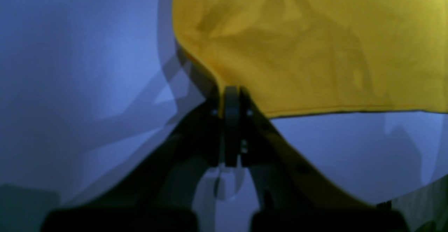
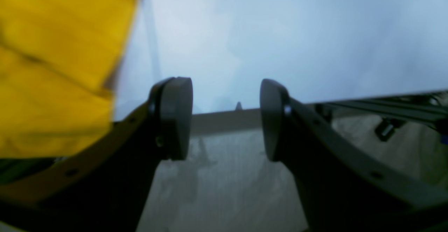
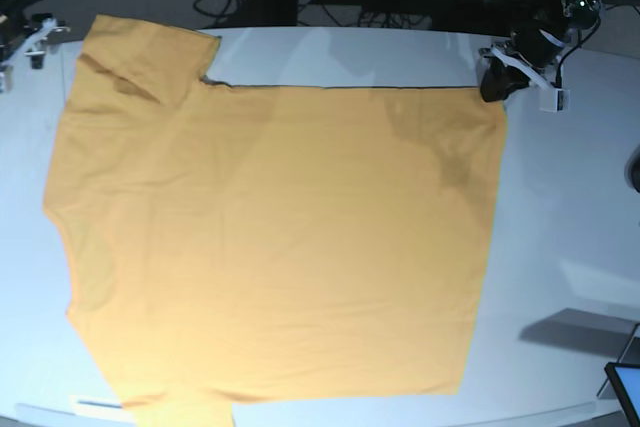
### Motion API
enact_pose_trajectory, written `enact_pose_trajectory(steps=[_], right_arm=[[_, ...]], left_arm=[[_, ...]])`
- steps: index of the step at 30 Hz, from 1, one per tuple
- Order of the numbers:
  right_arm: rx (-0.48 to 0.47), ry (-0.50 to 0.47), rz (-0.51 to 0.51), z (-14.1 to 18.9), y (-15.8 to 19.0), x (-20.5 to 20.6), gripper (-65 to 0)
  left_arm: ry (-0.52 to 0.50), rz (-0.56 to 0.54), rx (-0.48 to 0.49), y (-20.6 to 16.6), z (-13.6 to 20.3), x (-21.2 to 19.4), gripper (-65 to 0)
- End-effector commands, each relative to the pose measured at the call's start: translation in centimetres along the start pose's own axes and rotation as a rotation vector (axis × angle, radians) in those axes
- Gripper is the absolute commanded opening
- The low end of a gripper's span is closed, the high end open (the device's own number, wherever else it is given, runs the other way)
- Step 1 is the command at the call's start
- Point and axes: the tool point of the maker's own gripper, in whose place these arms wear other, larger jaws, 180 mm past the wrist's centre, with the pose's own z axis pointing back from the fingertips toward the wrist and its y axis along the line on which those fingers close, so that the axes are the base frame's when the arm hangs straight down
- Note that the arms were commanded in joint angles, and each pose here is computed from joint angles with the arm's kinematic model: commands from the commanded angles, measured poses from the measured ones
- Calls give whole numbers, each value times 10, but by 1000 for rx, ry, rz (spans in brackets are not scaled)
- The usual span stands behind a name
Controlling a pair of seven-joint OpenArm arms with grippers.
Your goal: Fold the T-shirt properly
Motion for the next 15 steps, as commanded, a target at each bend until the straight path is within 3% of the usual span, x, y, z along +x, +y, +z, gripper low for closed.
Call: enact_pose_trajectory(steps=[1, 15], right_arm=[[2, -16, 15, 2, 0, 7, -348], [75, 59, 18, -4, 20, 3, -347]], left_arm=[[23, -20, 18, 4, 3, -1, -650], [25, -17, 17, 4, 3, -2, -650]])
